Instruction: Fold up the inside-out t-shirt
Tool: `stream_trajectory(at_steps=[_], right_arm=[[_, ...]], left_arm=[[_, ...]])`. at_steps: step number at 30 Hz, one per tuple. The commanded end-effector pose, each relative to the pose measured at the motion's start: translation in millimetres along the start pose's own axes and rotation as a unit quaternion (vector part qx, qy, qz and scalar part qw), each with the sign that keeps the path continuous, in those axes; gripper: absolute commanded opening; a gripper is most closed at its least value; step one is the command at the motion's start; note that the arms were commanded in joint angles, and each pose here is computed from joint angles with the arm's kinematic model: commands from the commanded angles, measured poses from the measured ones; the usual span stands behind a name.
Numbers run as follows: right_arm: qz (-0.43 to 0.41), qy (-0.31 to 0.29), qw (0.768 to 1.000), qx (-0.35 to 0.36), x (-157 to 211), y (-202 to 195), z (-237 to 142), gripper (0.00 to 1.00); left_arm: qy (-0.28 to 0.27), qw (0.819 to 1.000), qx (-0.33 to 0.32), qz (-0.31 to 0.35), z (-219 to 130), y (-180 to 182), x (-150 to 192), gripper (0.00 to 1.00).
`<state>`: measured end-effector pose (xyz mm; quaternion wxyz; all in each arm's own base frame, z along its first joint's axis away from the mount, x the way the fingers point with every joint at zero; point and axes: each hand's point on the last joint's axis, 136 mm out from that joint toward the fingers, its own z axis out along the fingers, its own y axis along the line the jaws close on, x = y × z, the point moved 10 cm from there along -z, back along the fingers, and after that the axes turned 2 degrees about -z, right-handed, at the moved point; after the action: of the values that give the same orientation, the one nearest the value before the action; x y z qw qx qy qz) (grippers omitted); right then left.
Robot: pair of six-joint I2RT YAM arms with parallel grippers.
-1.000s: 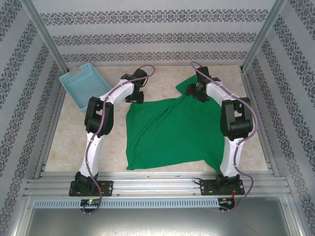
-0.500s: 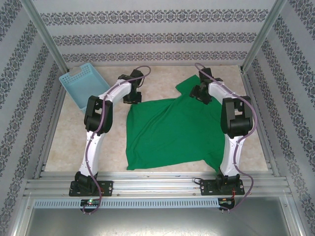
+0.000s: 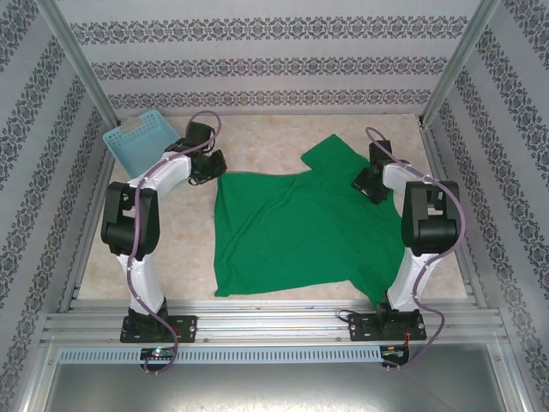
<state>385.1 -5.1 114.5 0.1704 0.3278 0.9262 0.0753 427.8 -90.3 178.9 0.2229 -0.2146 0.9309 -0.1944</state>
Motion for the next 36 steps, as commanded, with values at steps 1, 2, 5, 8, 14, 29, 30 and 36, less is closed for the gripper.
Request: stream_trajectory(at_steps=[1, 2, 5, 8, 14, 29, 30, 36], right_arm=[[0.014, -0.008, 1.000, -0.003, 5.9, -6.5, -6.3, 0.55], [0.002, -0.015, 1.000, -0.013, 4.6, -1.7, -9.1, 0.55], [-0.057, -0.040, 0.997, -0.030, -5.5, 25.7, -22.5, 0.56], [-0.112, -0.063, 0.991, -0.032, -19.1, 58.6, -32.5, 0.59], [-0.161, -0.068, 0.984, -0.036, -57.4, 101.8, -18.8, 0.62], [-0.167, 0.006, 0.980, 0.107, -102.4, 104.4, 37.6, 0.64], [-0.165, 0.008, 0.979, 0.117, -102.1, 101.9, 37.2, 0.64], [-0.150, 0.038, 0.981, 0.121, -93.3, 81.8, 41.4, 0.54]], left_arm=[[-0.008, 0.997, 0.068, -0.029, -0.9, -8.7, -1.1, 0.01], [-0.002, 0.997, 0.066, -0.029, 0.9, -7.4, 0.4, 0.03], [0.007, 0.998, 0.049, -0.026, 4.2, -2.0, 4.8, 0.04], [0.015, 0.999, 0.041, -0.017, 5.6, 0.1, 10.0, 0.04], [0.015, 0.999, 0.047, 0.006, -1.3, -6.7, 20.8, 0.04], [-0.015, 0.995, 0.095, 0.002, -18.2, -4.2, 35.0, 0.05], [-0.016, 0.995, 0.099, 0.002, -19.0, -4.7, 35.3, 0.05], [-0.027, 0.991, 0.133, -0.003, -24.5, -5.2, 38.9, 0.05]])
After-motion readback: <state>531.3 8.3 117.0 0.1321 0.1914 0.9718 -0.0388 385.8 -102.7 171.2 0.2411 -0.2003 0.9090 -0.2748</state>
